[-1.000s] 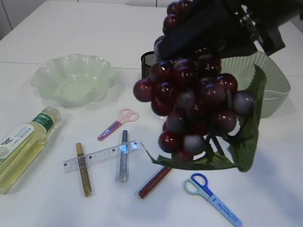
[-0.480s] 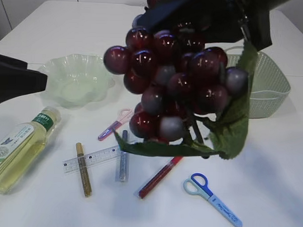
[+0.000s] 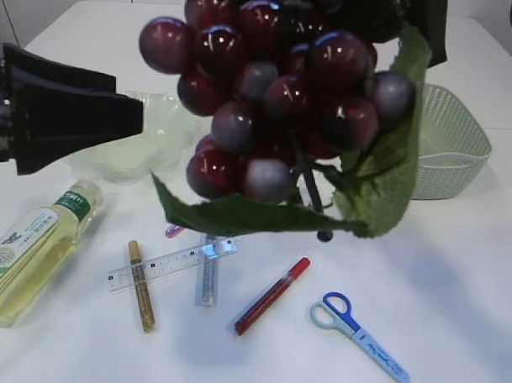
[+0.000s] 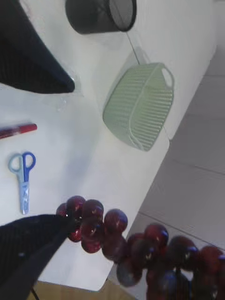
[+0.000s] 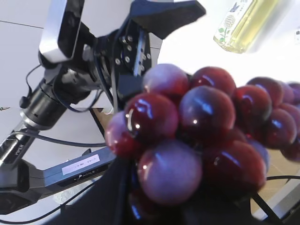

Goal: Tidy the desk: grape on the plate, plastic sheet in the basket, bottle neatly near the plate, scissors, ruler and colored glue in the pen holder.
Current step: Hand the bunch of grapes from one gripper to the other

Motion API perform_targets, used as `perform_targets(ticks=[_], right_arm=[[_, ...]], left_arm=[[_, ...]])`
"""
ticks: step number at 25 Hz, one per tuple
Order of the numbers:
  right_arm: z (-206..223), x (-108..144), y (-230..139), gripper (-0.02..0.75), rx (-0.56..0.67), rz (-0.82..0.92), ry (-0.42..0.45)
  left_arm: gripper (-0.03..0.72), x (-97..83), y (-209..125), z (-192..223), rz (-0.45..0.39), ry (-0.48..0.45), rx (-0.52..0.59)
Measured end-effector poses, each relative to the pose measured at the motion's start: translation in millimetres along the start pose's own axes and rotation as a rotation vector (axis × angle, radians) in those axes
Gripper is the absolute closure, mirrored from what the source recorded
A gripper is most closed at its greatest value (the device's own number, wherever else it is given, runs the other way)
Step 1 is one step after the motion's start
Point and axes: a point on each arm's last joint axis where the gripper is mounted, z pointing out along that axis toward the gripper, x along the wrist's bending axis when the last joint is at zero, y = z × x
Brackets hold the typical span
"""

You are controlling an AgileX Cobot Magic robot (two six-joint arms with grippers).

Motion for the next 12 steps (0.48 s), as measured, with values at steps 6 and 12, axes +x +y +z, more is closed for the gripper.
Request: perform_targets(ticks=[6,12], right_arm=[[-9.1,17.5,4.7,0.567,-0.036,-0.047,0.028],[-11.3,21.5,5.1,0.567,-0.044,-0.05,0.034]], left_arm=[[0.076,-27.5,0.9,23.1,0.06,-0.028,-0.015],[0.076,-51.9,6.7,33.9,0.118,-0.112,-0.022]])
